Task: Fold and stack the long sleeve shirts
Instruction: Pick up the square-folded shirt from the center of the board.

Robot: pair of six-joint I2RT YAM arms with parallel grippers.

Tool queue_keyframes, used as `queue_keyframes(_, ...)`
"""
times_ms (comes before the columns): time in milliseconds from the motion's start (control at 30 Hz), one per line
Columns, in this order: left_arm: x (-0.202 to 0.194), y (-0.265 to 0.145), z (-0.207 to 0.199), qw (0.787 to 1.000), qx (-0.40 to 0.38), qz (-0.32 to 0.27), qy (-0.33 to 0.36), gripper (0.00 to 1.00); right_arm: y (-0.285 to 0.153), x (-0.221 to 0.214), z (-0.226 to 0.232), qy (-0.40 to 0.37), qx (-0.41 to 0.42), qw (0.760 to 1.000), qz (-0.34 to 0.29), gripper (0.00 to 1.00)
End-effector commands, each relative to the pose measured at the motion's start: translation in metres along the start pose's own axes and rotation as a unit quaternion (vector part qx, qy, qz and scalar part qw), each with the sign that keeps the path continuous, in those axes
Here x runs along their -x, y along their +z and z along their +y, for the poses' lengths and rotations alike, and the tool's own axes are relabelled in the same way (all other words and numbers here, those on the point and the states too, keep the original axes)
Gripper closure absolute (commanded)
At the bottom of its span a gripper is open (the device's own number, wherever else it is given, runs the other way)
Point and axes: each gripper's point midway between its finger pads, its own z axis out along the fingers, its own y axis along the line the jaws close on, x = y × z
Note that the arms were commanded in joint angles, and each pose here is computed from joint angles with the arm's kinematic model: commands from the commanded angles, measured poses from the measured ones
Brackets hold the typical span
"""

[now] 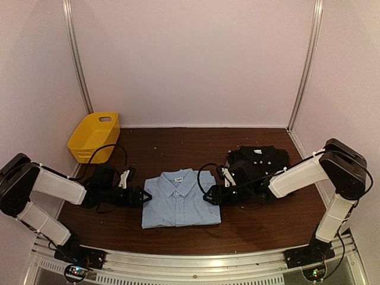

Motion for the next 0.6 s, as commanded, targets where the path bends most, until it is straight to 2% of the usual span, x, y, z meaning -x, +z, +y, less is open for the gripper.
queue_keyframes(0,-0.019,0.004,0.003,0.999,-0.019,0.019,-0.024,0.36,0.01,-0.021,0.001,0.031,0.036,0.999,0.02,0.39)
queue_keyframes(200,-0.026,0.013,-0.009,0.998,-0.052,0.027,-0.025,0.6,0.018,-0.023,0.012,0.046,0.082,0.995,0.019,0.49)
queue_keyframes(400,-0.025,0.019,-0.013,0.997,-0.064,0.024,-0.024,0.68,0.022,-0.022,0.023,0.056,0.126,0.99,0.018,0.59)
queue_keyframes(567,-0.027,0.021,-0.014,0.997,-0.071,0.029,-0.024,0.73,0.017,-0.013,0.034,0.057,0.16,0.985,0.011,0.77)
